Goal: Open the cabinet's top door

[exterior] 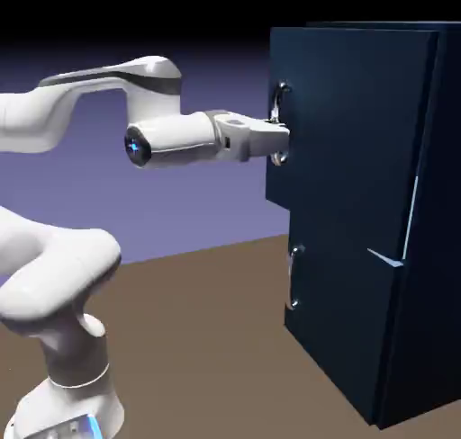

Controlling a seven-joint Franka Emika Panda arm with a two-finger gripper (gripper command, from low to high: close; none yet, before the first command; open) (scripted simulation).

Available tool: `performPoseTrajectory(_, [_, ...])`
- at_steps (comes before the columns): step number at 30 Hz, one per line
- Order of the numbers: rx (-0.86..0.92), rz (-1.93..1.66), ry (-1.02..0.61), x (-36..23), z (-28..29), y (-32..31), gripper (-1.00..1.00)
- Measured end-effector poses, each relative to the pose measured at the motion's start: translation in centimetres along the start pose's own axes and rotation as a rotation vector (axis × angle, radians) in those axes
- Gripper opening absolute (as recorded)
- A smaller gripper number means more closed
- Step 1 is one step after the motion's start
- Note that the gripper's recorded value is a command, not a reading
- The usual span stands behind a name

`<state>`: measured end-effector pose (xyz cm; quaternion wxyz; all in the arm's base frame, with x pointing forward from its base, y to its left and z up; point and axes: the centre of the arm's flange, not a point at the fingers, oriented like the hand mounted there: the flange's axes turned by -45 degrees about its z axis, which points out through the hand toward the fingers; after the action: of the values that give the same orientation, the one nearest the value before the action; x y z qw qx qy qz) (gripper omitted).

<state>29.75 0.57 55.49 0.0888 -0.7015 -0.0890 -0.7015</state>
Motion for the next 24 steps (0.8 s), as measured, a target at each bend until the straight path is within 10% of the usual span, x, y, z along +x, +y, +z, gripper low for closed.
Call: performPoseTrajectory(24, [0.530,0.000,0.000,0.0,-12.4,11.2,-1.00])
